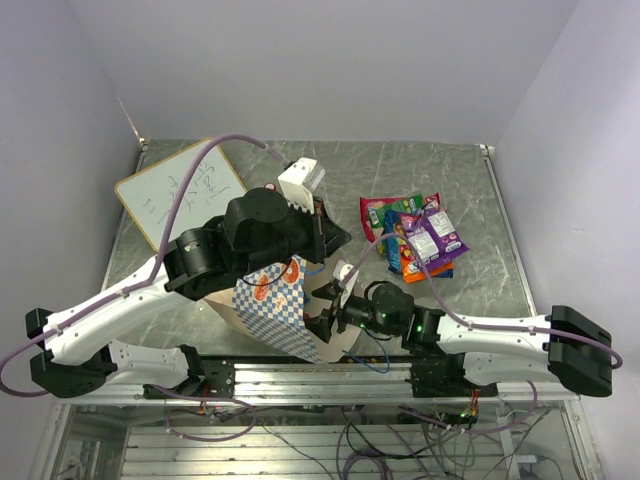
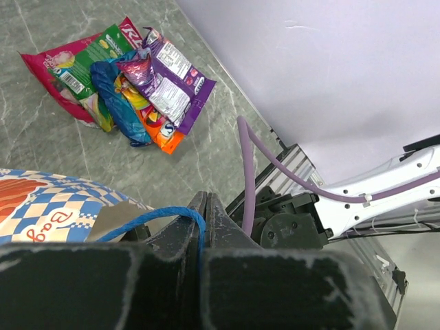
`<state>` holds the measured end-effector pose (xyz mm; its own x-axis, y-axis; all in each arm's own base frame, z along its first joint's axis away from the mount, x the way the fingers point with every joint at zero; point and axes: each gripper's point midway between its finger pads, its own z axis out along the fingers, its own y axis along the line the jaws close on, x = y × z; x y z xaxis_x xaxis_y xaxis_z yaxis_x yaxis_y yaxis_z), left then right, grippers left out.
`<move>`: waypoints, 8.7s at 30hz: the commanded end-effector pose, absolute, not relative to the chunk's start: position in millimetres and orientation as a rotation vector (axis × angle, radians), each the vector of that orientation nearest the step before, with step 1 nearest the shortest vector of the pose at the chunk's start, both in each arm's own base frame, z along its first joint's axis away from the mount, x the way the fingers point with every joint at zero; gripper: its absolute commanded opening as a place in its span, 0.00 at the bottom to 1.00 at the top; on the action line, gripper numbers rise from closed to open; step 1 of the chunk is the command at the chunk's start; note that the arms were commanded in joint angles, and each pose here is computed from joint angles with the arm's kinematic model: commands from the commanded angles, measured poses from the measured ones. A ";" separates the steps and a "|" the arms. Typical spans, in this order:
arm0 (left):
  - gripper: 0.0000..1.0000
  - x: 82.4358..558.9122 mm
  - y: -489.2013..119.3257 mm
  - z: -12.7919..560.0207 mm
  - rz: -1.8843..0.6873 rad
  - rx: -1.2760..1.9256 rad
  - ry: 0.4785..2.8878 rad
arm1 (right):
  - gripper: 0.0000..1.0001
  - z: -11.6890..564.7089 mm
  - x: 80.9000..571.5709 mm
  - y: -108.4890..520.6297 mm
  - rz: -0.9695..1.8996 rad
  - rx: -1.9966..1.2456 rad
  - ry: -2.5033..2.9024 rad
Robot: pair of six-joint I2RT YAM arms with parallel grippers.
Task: Take the snacks out of the paper bag
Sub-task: Adjust the paper bag at the center of the board, then take out the snack from the paper bag, then place the snack at the center of the board.
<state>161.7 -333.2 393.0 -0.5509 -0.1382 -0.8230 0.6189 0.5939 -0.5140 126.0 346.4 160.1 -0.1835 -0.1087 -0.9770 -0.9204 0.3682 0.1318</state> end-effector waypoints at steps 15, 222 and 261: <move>0.07 165.9 -337.1 427.1 -1.113 0.312 1.830 | 1.00 138.3 162.2 446.6 0.933 -0.959 1.475; 0.07 249.3 -106.6 353.0 -0.164 -0.117 2.013 | 0.00 188.4 347.6 45.9 -0.357 0.346 2.109; 0.07 238.8 -146.4 456.9 -0.432 0.184 1.795 | 0.92 279.6 277.6 162.2 0.613 0.071 2.235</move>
<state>241.7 -150.0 425.1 -0.3722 -0.1639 -0.9136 0.2626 0.9255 -0.2730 314.0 115.5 280.6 -0.5442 0.2470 -0.8017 0.0447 0.9629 0.2663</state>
